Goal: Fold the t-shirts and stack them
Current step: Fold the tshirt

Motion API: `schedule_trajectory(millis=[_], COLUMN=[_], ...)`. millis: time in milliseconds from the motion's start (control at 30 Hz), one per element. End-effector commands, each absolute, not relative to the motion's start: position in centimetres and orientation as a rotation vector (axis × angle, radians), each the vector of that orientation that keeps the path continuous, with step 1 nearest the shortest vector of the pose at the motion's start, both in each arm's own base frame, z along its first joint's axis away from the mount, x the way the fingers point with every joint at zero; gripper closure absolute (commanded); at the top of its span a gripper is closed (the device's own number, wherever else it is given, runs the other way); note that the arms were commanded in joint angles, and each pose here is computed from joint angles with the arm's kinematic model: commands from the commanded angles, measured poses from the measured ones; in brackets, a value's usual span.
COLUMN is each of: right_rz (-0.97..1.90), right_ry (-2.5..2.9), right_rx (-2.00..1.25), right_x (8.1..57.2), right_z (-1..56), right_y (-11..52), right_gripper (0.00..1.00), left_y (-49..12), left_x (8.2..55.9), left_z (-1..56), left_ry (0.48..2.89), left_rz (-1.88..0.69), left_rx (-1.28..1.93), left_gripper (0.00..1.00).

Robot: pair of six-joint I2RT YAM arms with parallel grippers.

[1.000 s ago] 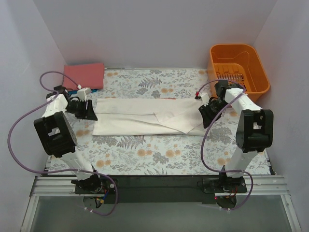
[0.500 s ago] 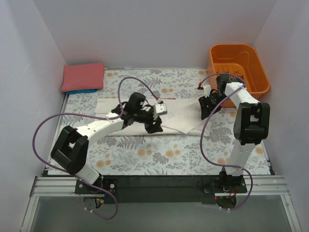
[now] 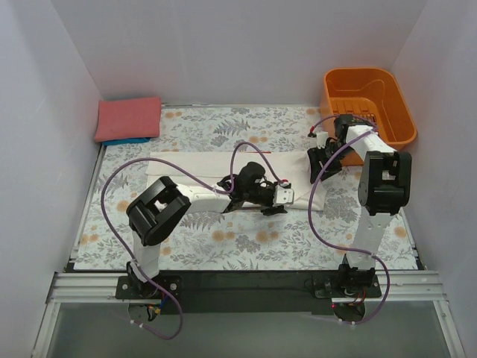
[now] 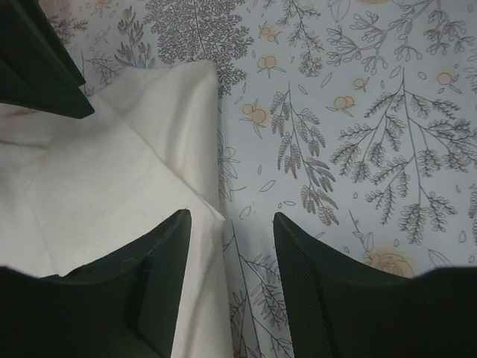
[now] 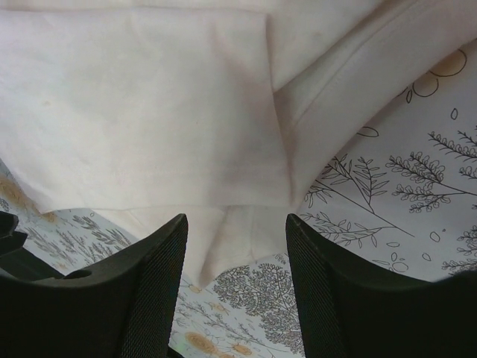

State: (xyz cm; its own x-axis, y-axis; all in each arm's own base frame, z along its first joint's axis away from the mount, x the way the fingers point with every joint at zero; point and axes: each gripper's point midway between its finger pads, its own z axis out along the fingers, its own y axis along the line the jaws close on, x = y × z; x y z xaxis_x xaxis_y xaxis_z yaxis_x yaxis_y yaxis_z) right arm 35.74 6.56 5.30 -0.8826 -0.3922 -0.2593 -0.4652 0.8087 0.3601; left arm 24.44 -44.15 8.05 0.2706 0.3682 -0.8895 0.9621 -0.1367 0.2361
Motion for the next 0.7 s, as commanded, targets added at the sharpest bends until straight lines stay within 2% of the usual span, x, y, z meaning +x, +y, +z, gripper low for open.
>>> schedule_trajectory(millis=[0, 100, 233, 400, 500, 567, 667], right_rz=[0.627, 0.634, 0.657, 0.69, 0.705, 0.711, 0.706], right_ry=[2.792, 2.796, 2.797, 2.783, 2.79, 2.795, 2.805], right_rx=[-0.636, -0.636, -0.63, -0.635, -0.639, -0.642, -0.641], right_x=[37.0, 37.0, 36.9, 37.1, 36.8, 36.7, 36.5], right_z=[6.2, 6.1, 6.0, 6.2, 5.9, 5.6, 5.4], right_y=[6.7, 6.8, 7.0, 7.4, 7.5, 7.5, 7.4], right_gripper=[0.39, 0.39, 0.39, 0.39, 0.41, 0.42, 0.42], left_y=[-46.3, -46.7, -46.6, -46.5, -46.6, -46.6, -46.3], left_x=[26.4, 27.0, 27.1, 26.9, 27.0, 26.8, 26.1], left_z=[11.1, 10.0, 8.6, 8.0, 8.2, 8.3, 8.3], left_ry=[1.047, 1.054, 1.055, 1.053, 1.051, 1.046, 1.038], left_rz=[-0.761, -0.737, -0.719, -0.724, -0.721, -0.733, -0.753], left_rx=[1.652, 1.66, 1.695, 1.721, 1.72, 1.727, 1.746], left_gripper=[0.54, 0.57, 0.66, 0.69, 0.8, 0.83, 0.78])
